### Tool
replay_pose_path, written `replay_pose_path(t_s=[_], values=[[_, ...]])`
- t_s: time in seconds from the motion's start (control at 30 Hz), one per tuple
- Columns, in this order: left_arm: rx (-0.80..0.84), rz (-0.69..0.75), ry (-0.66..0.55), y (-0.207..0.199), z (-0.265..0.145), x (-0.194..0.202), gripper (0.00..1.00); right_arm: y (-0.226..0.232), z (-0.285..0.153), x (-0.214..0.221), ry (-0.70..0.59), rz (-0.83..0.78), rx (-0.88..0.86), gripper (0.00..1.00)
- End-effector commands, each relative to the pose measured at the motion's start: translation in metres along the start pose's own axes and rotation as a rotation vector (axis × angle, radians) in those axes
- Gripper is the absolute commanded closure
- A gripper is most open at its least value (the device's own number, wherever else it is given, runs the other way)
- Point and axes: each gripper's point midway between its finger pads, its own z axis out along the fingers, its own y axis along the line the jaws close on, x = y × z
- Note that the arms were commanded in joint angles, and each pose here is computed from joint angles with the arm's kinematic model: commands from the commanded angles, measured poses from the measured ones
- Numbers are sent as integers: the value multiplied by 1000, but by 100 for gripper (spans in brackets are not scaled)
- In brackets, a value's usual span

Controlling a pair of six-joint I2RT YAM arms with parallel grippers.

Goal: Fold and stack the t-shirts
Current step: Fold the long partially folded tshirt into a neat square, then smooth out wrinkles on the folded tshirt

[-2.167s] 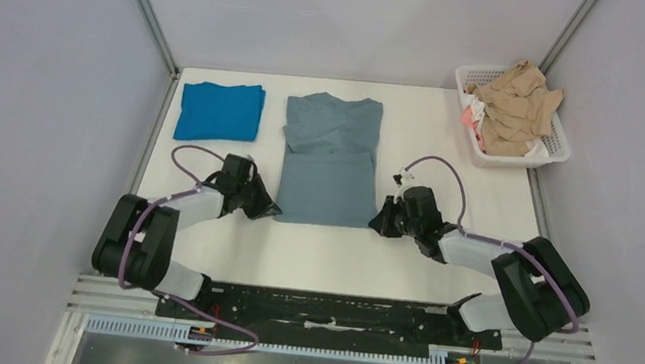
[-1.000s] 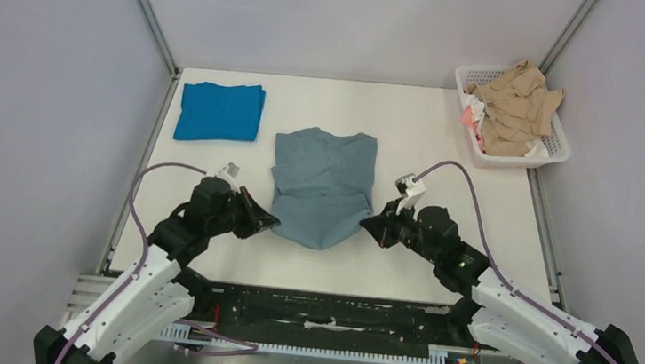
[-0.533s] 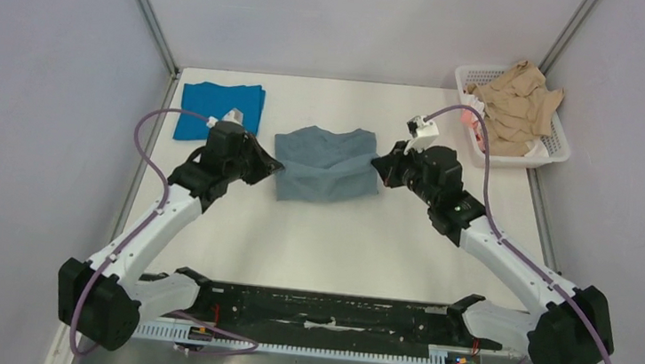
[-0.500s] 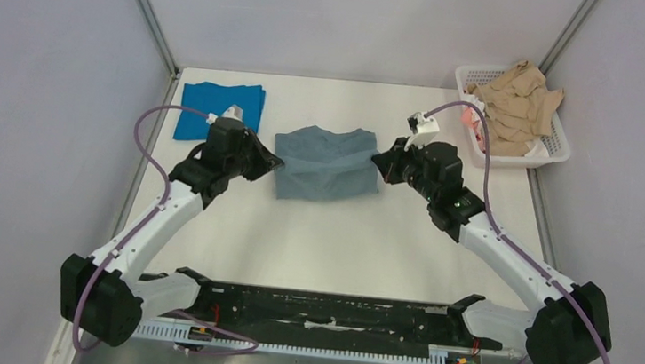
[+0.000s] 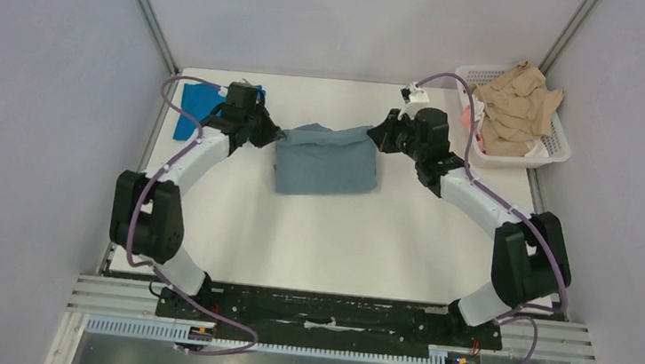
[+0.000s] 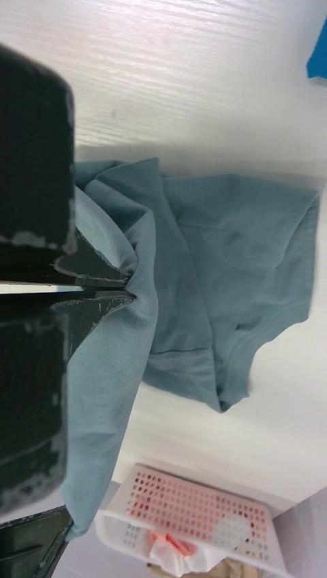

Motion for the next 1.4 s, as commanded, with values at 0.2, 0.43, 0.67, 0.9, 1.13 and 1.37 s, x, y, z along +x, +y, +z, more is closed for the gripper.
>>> replay_pose_path(t_s=[0.2, 0.43, 0.67, 0.9, 1.13, 1.37], values=[[-32, 40, -19, -1, 67, -40, 98, -40, 65, -18, -58, -11, 94, 100], [-69, -8, 51, 17, 110, -34, 98, -69, 89, 4, -25, 5, 174, 100], [-86, -17, 68, 20, 142, -39, 80, -89, 106, 16, -15, 28, 213, 95], [-40, 15, 30, -20, 121, -74, 20, -81, 119, -38, -56, -10, 156, 30], [115, 139, 143, -48, 97, -26, 19, -19, 77, -14, -13, 41, -115, 2], [91, 164, 284, -34, 153, -4, 18, 0, 108, 10, 48, 118, -278, 2]])
